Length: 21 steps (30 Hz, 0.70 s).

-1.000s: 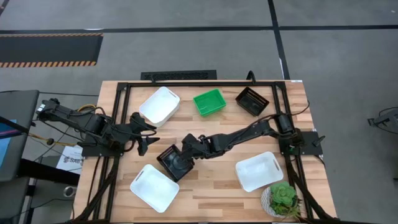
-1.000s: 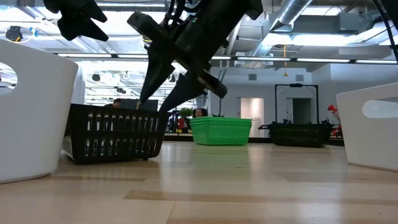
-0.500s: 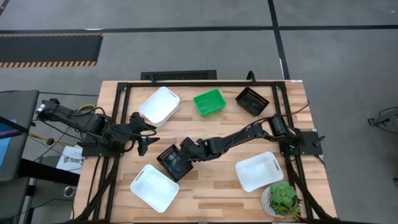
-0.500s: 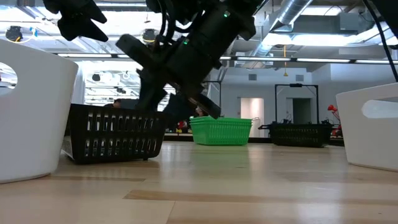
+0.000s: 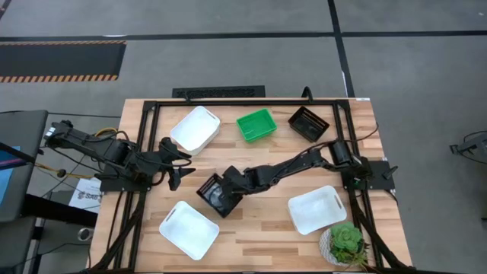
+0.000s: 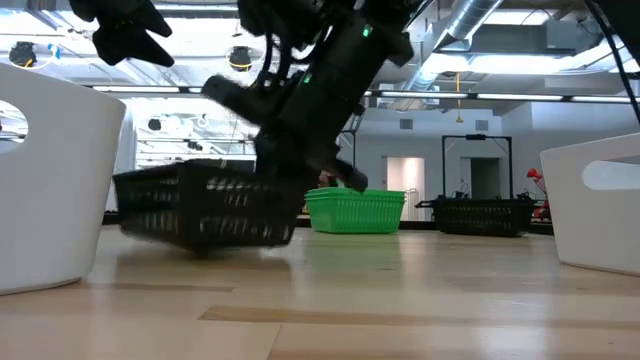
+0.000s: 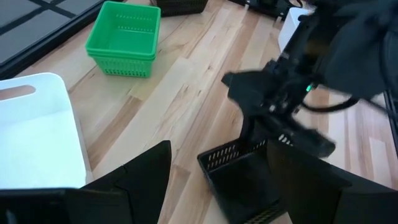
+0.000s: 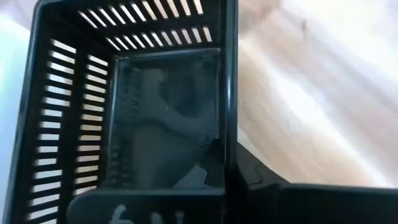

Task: Stack baskets by color
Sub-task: Stack the black bin on top of the black bins

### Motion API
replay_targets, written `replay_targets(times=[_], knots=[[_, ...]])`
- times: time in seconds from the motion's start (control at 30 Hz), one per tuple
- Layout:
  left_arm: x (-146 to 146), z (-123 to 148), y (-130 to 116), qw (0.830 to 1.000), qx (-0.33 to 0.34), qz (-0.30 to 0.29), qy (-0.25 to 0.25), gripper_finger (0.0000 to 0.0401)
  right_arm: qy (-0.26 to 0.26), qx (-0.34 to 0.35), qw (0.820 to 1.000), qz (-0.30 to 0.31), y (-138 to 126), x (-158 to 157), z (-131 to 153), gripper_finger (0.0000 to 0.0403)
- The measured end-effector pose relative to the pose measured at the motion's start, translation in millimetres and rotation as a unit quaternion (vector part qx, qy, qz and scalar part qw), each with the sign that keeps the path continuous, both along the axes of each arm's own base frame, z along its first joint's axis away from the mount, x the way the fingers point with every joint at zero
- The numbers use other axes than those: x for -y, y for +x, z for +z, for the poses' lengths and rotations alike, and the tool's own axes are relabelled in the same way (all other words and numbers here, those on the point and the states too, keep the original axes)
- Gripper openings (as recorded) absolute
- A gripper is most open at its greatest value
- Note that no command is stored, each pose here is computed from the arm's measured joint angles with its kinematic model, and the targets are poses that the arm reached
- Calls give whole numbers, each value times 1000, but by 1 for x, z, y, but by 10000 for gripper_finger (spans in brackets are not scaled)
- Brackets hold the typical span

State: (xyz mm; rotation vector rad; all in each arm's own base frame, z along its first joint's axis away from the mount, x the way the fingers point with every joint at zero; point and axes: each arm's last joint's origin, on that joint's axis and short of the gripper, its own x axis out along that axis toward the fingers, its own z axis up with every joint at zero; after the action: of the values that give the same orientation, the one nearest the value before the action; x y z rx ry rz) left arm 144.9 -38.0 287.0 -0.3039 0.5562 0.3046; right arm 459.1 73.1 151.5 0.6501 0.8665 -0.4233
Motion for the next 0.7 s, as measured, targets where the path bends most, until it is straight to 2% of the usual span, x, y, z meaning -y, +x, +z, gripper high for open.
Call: replay_targets(times=[0.2,0.33,0.53,0.7], knots=[[0,-1,-1,1000,-6,0,2,254,-32,-13,999,23,-18,15,46,8],[0,-1,-1,1000,-7,0,2,254,-81,-45,996,11,-42,30,81,6],[0,-1,-1,1000,-6,1,6,254,-160,-132,978,-38,-99,61,136,4],[-1,-1,-1,1000,-6,2,6,254,-202,-192,957,-80,-153,94,176,8]])
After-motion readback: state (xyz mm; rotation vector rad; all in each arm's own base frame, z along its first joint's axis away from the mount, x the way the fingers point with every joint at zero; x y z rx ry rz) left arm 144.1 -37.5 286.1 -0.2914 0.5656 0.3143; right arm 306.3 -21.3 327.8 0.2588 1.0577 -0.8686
